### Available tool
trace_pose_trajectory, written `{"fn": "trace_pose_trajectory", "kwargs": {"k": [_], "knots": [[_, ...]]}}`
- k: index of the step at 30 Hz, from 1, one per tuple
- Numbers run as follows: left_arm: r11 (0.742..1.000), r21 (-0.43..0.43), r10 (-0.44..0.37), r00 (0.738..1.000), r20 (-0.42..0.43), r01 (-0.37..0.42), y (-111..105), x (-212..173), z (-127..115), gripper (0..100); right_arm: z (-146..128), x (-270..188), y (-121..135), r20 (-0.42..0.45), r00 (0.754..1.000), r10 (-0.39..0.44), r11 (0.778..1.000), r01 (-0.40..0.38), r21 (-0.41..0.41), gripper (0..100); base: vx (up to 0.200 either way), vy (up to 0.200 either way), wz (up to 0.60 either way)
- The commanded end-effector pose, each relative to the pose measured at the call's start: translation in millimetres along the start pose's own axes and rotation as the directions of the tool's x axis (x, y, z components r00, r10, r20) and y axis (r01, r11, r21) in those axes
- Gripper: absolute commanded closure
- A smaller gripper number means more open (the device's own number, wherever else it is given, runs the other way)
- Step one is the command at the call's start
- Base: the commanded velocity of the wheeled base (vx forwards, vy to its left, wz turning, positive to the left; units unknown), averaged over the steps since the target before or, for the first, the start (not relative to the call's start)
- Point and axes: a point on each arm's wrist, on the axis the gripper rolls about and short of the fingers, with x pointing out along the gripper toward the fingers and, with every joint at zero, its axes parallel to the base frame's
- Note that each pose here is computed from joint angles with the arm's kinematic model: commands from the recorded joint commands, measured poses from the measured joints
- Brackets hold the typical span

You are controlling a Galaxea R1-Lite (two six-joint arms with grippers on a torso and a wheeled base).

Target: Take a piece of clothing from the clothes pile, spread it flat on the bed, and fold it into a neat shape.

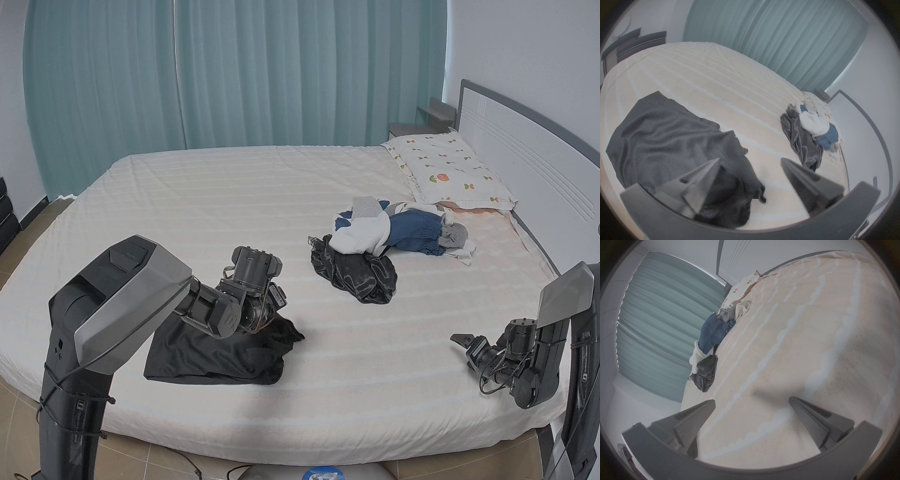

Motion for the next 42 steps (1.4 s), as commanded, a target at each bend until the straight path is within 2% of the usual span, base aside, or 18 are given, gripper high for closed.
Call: {"fn": "trace_pose_trajectory", "kwargs": {"k": [1,6,8,11,12,17,20,24,30,31,33,42], "knots": [[0.999,-0.036,-0.003,1.000,-0.002,0.003,0,-3,3,0,0,0,1,0.004,1.000,0.008,1.000,-0.008,-0.002,0,0.000,0.000,0.00],[0.996,-0.089,-0.031,0.999,-0.006,0.030,1,-27,22,0,1,0,1,0.006,1.000,0.008,1.000,-0.008,-0.001,0,0.000,0.000,0.00],[0.993,-0.110,-0.047,0.998,-0.033,0.043,14,-44,35,0,0,-1,0,0.005,1.000,0.007,1.000,-0.007,-0.002,0,0.000,0.000,0.00],[0.991,-0.126,-0.042,0.997,-0.067,0.034,31,-58,40,0,0,-1,0,0.006,1.000,0.006,1.000,-0.006,-0.002,0,0.000,0.000,0.00],[0.989,-0.146,-0.033,0.995,-0.092,0.019,48,-68,44,0,0,-1,0,0.005,1.000,0.007,1.000,-0.007,-0.002,0,0.000,0.000,0.00],[0.970,-0.241,-0.038,0.994,-0.105,0.011,85,-86,53,0,0,0,0,0.004,1.000,0.005,1.000,-0.005,-0.003,0,0.000,0.000,0.00],[0.961,-0.275,-0.050,0.992,-0.117,0.016,105,-92,53,0,0,0,0,0.005,1.000,0.005,1.000,-0.005,-0.002,0,0.000,0.000,0.00],[0.957,-0.290,-0.067,0.986,-0.153,0.020,120,-95,39,0,0,-1,0,0.005,1.000,0.007,1.000,-0.007,-0.002,0,0.000,0.000,0.00],[0.932,-0.358,-0.104,0.984,-0.144,0.046,128,-95,28,0,0,-1,0,0.005,1.000,0.007,1.000,-0.007,-0.002,0,0.000,0.000,0.00],[0.920,-0.384,-0.129,0.983,-0.128,0.070,129,-95,27,0,0,-1,0,0.005,1.000,0.007,1.000,-0.007,-0.002,0,-0.200,0.000,0.00],[0.914,-0.395,-0.151,0.980,-0.126,0.090,131,-95,24,0,0,0,0,0.005,1.000,0.005,1.000,-0.005,-0.002,0,-0.100,0.000,0.00],[0.912,-0.403,-0.137,0.984,-0.117,0.079,138,-96,26,0,0,0,0,0.006,1.000,0.006,1.000,-0.006,-0.002,0,0.000,0.000,0.00]]}}
